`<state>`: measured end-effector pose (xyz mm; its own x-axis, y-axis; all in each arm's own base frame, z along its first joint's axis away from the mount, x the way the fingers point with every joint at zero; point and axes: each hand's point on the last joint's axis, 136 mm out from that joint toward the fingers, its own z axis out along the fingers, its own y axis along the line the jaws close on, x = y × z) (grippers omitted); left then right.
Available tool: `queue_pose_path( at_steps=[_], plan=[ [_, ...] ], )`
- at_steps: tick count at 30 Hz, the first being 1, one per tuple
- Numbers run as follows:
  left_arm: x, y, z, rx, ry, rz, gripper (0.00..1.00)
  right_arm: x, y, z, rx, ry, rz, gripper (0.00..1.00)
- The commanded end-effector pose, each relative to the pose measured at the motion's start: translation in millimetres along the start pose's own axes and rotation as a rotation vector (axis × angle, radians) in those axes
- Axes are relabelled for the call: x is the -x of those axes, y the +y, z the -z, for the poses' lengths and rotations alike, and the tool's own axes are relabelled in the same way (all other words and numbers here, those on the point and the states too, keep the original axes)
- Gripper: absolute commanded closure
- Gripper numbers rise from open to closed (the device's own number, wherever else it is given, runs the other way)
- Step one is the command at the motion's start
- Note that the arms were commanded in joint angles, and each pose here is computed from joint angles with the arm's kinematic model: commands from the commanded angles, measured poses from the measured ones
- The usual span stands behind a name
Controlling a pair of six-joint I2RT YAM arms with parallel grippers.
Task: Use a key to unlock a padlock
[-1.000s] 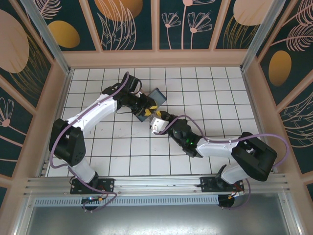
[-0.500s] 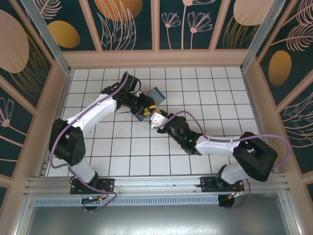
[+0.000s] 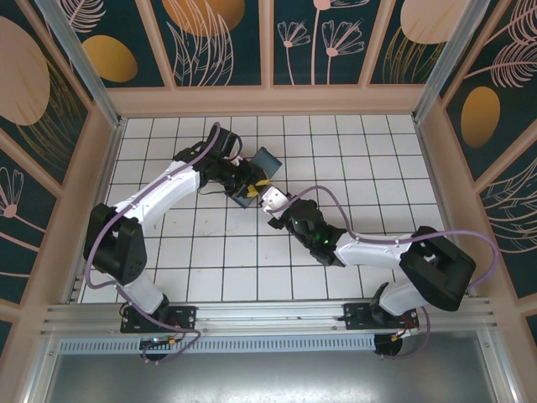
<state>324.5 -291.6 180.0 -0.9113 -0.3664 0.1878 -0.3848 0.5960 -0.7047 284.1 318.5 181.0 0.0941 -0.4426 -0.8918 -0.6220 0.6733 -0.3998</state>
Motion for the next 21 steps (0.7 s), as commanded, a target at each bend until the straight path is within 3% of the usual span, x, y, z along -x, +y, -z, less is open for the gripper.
queue_pose_path(
  at_steps=[1, 13, 15, 19, 21],
  plan=[
    [-10, -34, 16, -0.102, 0.006, -0.071, 0.86, 31, -3, 3, 0.010, -0.071, -0.178, 0.83],
    [-9, -39, 18, -0.118, -0.003, -0.085, 0.86, 47, 4, 5, 0.134, -0.111, -0.697, 0.81],
    [-10, -39, 19, -0.117, -0.005, -0.093, 0.86, 49, 3, 10, 0.171, -0.112, -0.759, 0.77],
    [-4, -36, 19, -0.092, -0.033, -0.114, 0.86, 49, 6, 25, 0.301, -0.081, -0.826, 0.56],
    [0, -34, 19, -0.068, -0.055, -0.136, 0.87, 40, 7, 34, 0.330, -0.041, -0.824, 0.55]
  ],
)
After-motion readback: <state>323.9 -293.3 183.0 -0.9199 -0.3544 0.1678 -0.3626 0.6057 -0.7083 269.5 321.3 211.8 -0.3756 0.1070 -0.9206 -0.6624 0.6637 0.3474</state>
